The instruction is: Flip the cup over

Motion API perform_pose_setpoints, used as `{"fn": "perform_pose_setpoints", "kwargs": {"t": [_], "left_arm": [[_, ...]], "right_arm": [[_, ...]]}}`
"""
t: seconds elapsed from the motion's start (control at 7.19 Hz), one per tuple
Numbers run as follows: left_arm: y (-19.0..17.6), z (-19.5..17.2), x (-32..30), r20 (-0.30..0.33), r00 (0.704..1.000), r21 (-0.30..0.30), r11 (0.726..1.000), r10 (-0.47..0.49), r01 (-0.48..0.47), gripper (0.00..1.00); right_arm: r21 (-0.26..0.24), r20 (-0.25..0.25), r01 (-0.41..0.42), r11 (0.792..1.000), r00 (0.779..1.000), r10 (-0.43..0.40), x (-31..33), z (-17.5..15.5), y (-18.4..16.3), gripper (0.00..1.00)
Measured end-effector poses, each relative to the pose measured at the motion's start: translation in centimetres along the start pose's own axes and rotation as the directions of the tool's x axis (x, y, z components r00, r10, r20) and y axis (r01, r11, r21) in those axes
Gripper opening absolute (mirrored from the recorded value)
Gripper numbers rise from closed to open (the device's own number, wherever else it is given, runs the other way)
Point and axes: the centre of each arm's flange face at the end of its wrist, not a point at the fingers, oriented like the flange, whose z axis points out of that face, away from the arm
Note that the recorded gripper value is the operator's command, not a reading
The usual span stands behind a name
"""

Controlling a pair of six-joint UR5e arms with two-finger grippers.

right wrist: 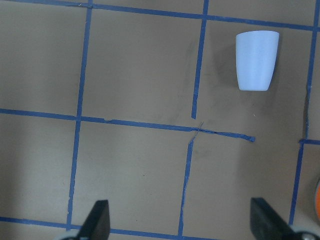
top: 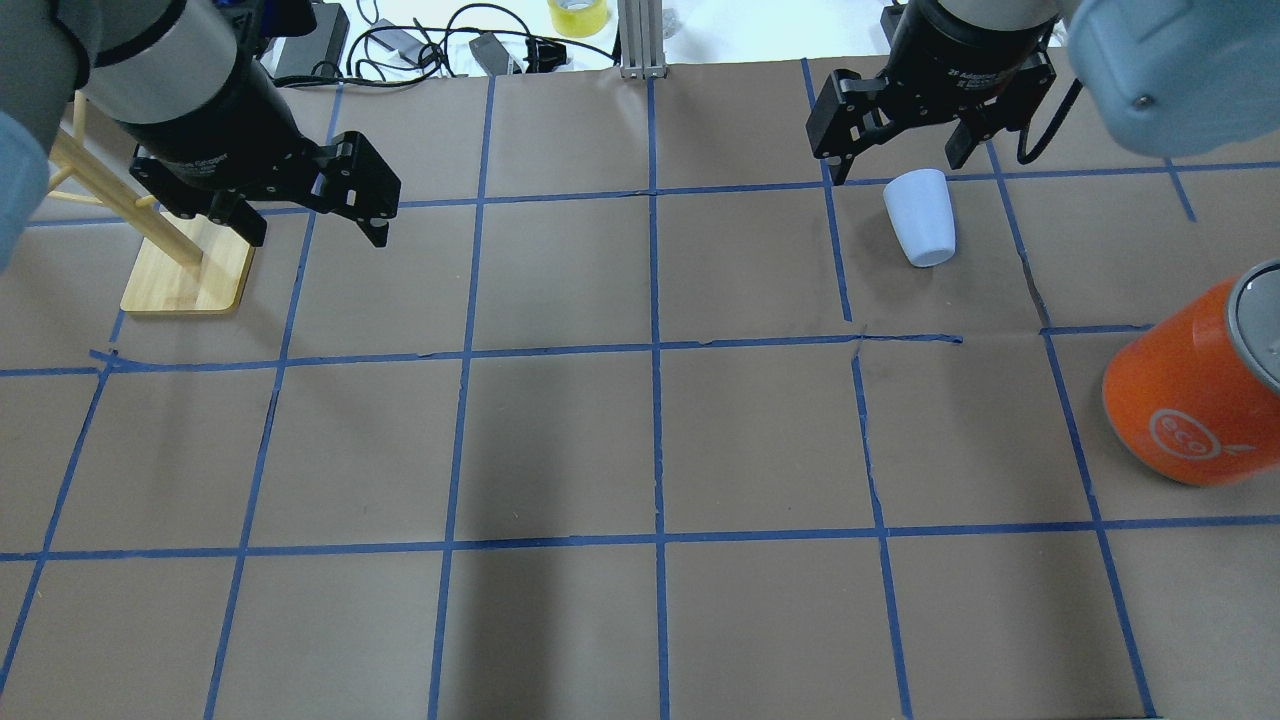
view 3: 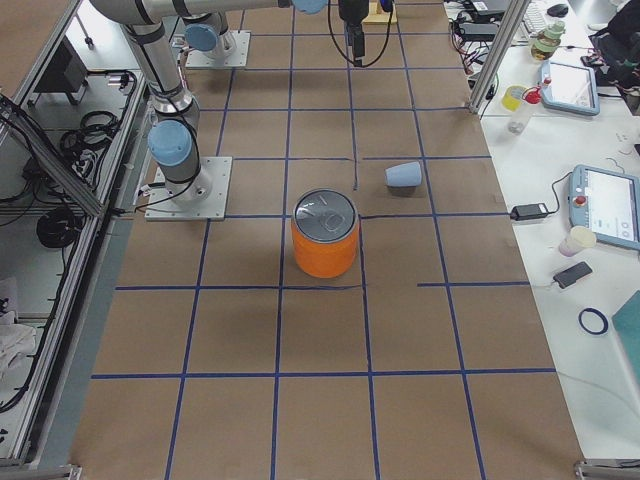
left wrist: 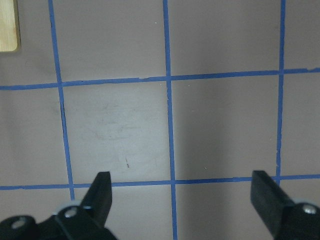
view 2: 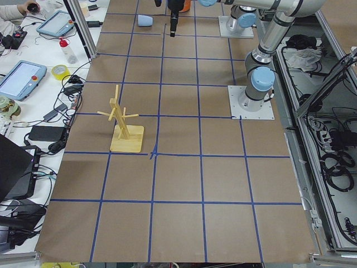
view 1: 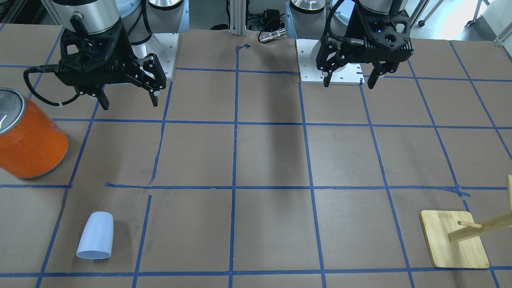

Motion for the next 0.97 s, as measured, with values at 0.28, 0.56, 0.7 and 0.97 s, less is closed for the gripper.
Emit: {"fn": "perform_pose_setpoints", "kwargs": {"t": [0.28, 0.56, 0.7, 0.97], "left_arm": [[0.00, 0.00, 0.00, 0.000, 1.000, 0.000, 1.000, 0.000, 0.000, 1.00], [0.00, 0.00, 0.00, 0.000, 1.000, 0.000, 1.000, 0.000, 0.000, 1.00], [0.00, 0.00, 0.00, 0.000, 1.000, 0.000, 1.000, 0.000, 0.000, 1.00], [0.00, 0.00, 0.00, 0.000, 1.000, 0.000, 1.000, 0.000, 0.000, 1.00]], "right_arm": [[0.000, -0.003, -0.003, 1.000, 1.000, 0.003, -0.01, -0.03, 0.04, 1.00], [0.001, -0.008, -0.001, 1.000, 1.000, 0.001, 0.02, -0.05, 0.04, 1.00], [0.002, -0.011, 0.000, 1.000, 1.000, 0.000, 0.02, -0.05, 0.04, 1.00], [0.001, -0.013, 0.002, 1.000, 1.000, -0.002, 0.02, -0.07, 0.08, 1.00]]}}
